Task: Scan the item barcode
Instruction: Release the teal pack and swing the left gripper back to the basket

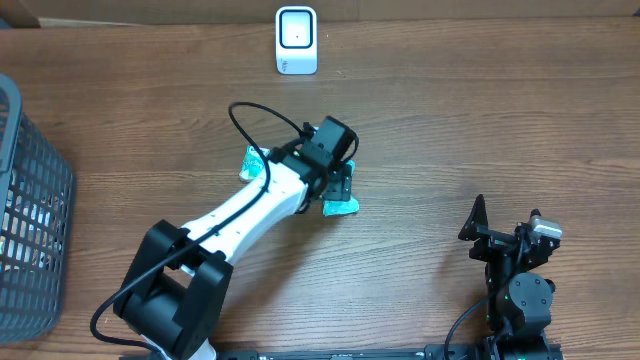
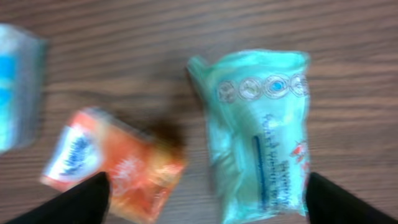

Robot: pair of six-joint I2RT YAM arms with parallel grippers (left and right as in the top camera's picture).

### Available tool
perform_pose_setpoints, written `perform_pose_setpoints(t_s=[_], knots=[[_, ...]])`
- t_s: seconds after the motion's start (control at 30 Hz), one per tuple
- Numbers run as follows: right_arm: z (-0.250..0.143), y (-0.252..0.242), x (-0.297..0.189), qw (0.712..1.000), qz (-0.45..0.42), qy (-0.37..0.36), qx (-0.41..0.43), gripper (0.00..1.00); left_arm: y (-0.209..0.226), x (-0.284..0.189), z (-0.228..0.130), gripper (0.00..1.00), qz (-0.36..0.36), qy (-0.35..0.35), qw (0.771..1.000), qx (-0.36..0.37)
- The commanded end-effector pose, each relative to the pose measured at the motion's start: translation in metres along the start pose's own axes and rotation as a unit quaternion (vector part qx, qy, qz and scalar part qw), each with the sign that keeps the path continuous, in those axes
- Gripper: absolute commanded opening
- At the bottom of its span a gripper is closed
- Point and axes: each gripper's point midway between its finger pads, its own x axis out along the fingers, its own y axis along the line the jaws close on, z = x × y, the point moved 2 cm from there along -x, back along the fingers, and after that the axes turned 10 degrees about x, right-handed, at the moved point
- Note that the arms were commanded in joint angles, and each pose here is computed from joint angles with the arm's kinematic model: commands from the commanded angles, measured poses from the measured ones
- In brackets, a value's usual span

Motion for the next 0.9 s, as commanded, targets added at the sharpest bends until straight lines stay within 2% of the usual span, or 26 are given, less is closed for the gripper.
perform_pose_setpoints(t_s=[0.0, 0.03, 0.13, 0.23, 0.37, 0.47, 0.57, 0.7, 0.87], knots=[[0.006, 0.001, -0.001, 1.000, 0.000, -0.008, 0.004, 1.00, 0.018, -0.062, 0.053, 0.97, 0.008, -0.063, 0.998, 0.010], [0.006, 0.001, -0.001, 1.000, 0.000, -0.008, 0.004, 1.00, 0.026, -0.080, 0.062, 1.00, 0.011, -0.069, 0.998, 0.010], [0.006, 0.001, -0.001, 1.000, 0.000, -0.008, 0.004, 1.00, 0.057, -0.143, 0.087, 1.00, 0.021, -0.096, 0.995, -0.004], [0.006, 0.001, -0.001, 1.000, 0.000, -0.008, 0.004, 1.00, 0.102, -0.211, 0.103, 1.00, 0.036, -0.136, 0.989, -0.047], [0.006, 0.001, -0.001, 1.000, 0.000, -0.008, 0.004, 1.00, 0.175, -0.288, 0.100, 1.00, 0.073, -0.190, 0.970, -0.131], [0.006, 0.001, -0.001, 1.000, 0.000, -0.008, 0.004, 1.00, 0.227, -0.328, 0.078, 1.00, 0.107, -0.211, 0.951, -0.199], [0.006, 0.001, -0.001, 1.000, 0.000, -0.008, 0.004, 1.00, 0.276, -0.348, 0.047, 1.00, 0.138, -0.210, 0.927, -0.277], [0.006, 0.001, -0.001, 1.000, 0.000, -0.008, 0.004, 1.00, 0.333, -0.348, 0.000, 1.00, 0.163, -0.173, 0.887, -0.395], [0.006, 0.001, -0.001, 1.000, 0.000, -0.008, 0.004, 1.00, 0.380, -0.334, -0.040, 0.99, 0.124, -0.156, 0.845, -0.497]])
